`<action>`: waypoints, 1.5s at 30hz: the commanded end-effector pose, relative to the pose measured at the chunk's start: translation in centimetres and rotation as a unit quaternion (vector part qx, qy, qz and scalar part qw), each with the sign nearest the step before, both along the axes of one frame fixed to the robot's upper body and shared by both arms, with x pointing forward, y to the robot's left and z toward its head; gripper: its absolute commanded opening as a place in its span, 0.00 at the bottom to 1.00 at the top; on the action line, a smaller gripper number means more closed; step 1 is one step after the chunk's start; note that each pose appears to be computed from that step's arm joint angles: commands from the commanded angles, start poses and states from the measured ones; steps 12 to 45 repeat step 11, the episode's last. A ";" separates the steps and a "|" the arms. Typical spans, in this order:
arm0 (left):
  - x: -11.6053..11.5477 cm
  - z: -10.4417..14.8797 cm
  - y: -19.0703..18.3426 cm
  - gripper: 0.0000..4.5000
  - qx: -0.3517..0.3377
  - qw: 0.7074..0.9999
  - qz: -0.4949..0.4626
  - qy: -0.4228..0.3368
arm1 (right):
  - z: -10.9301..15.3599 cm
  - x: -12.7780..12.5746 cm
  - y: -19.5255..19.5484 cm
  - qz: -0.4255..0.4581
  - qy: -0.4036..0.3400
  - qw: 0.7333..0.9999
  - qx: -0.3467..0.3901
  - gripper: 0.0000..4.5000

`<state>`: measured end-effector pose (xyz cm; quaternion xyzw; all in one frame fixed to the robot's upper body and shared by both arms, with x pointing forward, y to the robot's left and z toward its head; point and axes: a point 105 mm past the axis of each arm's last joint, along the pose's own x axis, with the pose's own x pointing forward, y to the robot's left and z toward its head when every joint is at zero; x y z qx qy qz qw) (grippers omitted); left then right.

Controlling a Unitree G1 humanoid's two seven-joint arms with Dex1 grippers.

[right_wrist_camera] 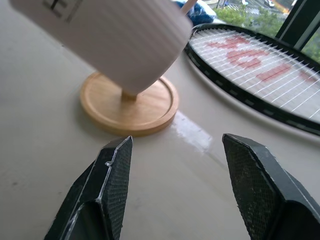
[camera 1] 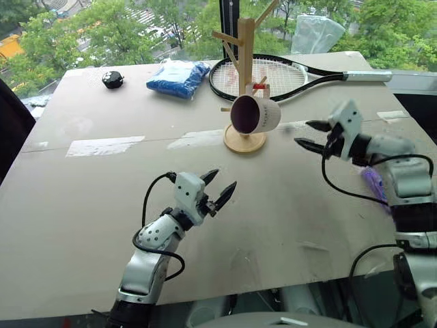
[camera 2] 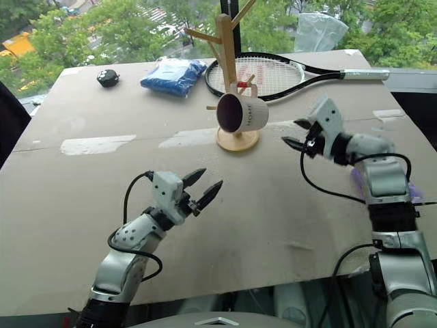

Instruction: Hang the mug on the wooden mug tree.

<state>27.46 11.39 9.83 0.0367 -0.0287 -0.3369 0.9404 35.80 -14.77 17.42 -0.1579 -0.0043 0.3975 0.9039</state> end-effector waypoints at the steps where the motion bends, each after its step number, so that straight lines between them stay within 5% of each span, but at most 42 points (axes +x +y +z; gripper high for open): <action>1: -1.3 -0.9 1.2 0.70 0.033 0.999 -0.004 0.022 | -2.5 -3.7 1.2 -0.026 0.007 0.996 0.084 0.63; 4: -2.4 -1.6 1.9 0.70 0.043 0.998 0.000 0.039 | -5.3 -6.5 1.3 -0.042 0.036 0.993 0.103 0.75; 7: -3.1 -2.0 2.3 0.70 0.049 0.998 0.009 0.048 | -6.3 -7.8 0.8 -0.057 0.047 0.990 0.117 0.99; 11: -3.4 -2.1 2.8 0.70 0.056 0.997 0.024 0.053 | -8.1 -9.4 0.6 -0.058 0.070 0.989 0.117 0.99; 45: -3.4 -2.1 2.8 0.70 0.056 0.997 0.024 0.053 | -8.1 -9.4 0.6 -0.058 0.070 0.989 0.117 0.99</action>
